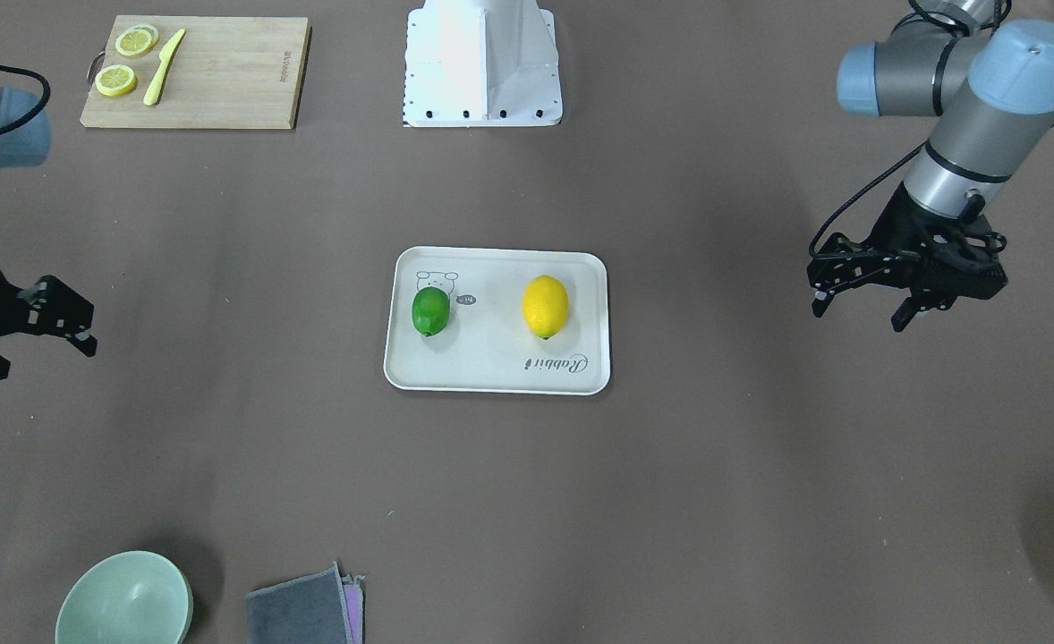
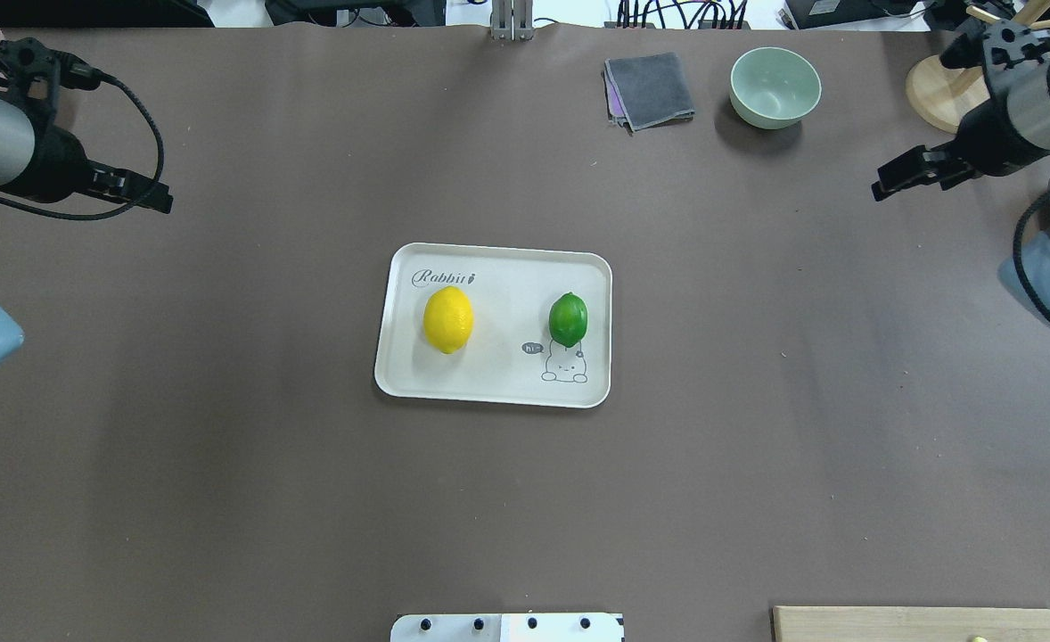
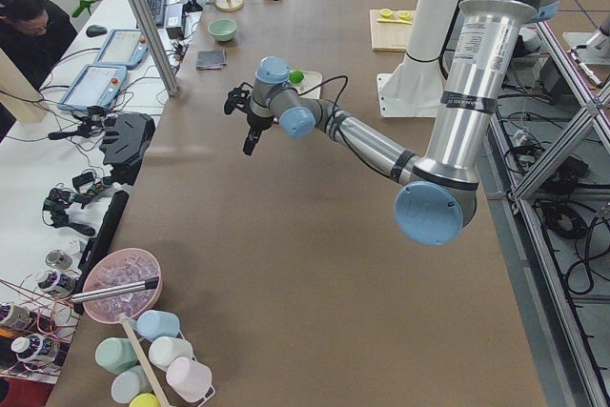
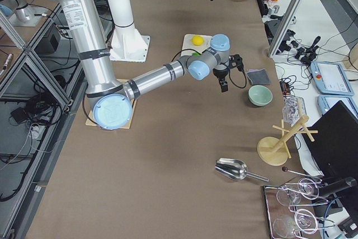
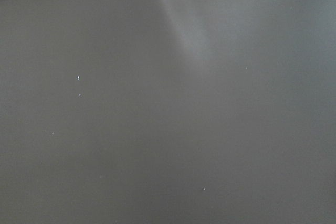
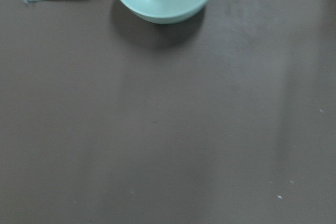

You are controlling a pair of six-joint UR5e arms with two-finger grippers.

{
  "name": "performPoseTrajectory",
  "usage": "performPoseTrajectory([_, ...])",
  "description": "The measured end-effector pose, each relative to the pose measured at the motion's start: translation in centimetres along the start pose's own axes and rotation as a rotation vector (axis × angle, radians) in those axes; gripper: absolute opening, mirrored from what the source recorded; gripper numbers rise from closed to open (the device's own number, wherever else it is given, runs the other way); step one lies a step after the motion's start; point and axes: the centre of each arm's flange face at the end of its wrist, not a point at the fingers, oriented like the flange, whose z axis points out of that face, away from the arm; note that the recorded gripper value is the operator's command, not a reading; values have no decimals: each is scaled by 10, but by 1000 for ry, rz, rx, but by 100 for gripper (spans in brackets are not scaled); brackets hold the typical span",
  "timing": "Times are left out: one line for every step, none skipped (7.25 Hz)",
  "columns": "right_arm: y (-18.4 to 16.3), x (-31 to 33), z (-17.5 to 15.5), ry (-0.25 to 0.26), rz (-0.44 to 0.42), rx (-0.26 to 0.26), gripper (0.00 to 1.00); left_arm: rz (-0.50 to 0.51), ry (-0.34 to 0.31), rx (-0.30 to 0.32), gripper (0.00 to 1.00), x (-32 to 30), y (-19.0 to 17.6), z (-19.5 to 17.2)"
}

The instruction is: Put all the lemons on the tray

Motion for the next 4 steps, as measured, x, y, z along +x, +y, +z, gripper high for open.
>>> performPoseTrajectory([19, 42, -6, 9, -22, -18, 100, 37, -14, -15, 98, -38, 9, -11])
performPoseTrajectory([39, 82, -16, 9, -62, -31, 100, 44, -23, -33, 98, -75, 19, -23])
performPoseTrajectory([60, 122, -26, 17, -96, -38, 100, 43, -29, -48, 98, -116, 32, -38])
performPoseTrajectory([79, 155, -35, 31, -117, -50, 100, 41, -40, -67, 98, -163, 45, -58])
